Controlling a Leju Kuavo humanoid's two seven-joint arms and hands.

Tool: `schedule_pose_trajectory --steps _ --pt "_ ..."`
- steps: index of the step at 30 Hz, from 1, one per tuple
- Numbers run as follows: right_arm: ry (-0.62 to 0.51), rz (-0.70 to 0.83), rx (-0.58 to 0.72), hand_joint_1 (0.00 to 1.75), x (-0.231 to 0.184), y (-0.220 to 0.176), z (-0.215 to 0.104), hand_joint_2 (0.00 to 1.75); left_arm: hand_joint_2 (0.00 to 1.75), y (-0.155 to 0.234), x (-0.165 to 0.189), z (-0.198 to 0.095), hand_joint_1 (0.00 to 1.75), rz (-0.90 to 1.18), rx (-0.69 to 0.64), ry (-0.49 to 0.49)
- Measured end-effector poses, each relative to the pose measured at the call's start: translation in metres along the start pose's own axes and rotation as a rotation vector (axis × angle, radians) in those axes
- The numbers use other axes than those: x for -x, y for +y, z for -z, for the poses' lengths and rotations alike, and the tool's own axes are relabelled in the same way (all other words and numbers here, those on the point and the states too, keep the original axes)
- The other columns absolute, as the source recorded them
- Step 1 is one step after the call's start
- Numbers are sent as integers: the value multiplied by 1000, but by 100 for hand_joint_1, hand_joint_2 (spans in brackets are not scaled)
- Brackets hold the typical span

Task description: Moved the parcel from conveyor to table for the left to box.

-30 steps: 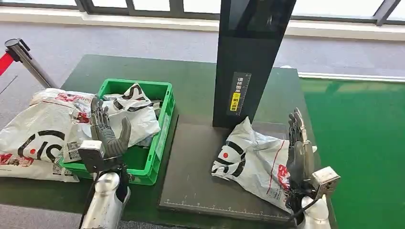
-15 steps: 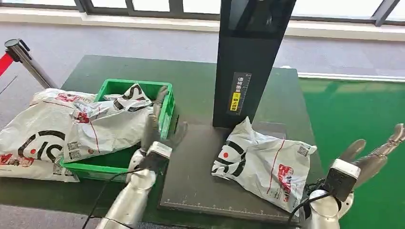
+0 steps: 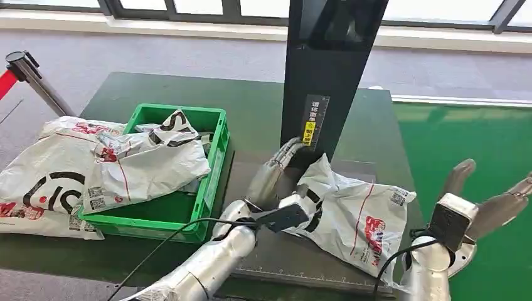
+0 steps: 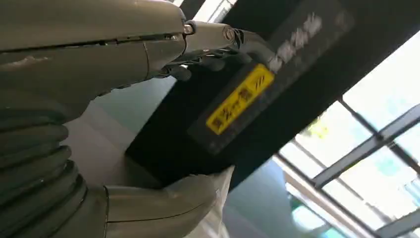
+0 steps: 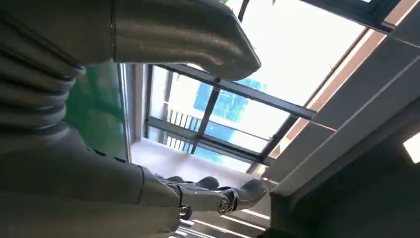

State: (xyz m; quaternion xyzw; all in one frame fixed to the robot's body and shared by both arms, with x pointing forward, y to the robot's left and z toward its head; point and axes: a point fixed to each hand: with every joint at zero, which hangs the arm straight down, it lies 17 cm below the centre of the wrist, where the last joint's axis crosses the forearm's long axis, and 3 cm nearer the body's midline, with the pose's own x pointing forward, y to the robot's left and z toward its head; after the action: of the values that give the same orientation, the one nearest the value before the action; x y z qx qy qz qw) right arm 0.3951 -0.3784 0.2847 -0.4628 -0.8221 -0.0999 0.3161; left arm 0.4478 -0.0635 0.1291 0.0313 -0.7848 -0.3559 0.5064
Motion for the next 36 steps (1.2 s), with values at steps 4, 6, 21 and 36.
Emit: schedule_pose_trajectory --steps 4,6,21,36 --pt "10 1 18 0 1 1 4 175 175 -37 25 -15 0 64 123 121" --pt "14 4 22 0 2 2 6 175 175 -64 43 -32 0 135 220 209" --pt "40 7 35 0 8 1 6 175 175 -115 83 -84 175 338 485 289" --pt "64 15 30 0 15 5 3 175 175 -111 94 -84 175 543 544 279"
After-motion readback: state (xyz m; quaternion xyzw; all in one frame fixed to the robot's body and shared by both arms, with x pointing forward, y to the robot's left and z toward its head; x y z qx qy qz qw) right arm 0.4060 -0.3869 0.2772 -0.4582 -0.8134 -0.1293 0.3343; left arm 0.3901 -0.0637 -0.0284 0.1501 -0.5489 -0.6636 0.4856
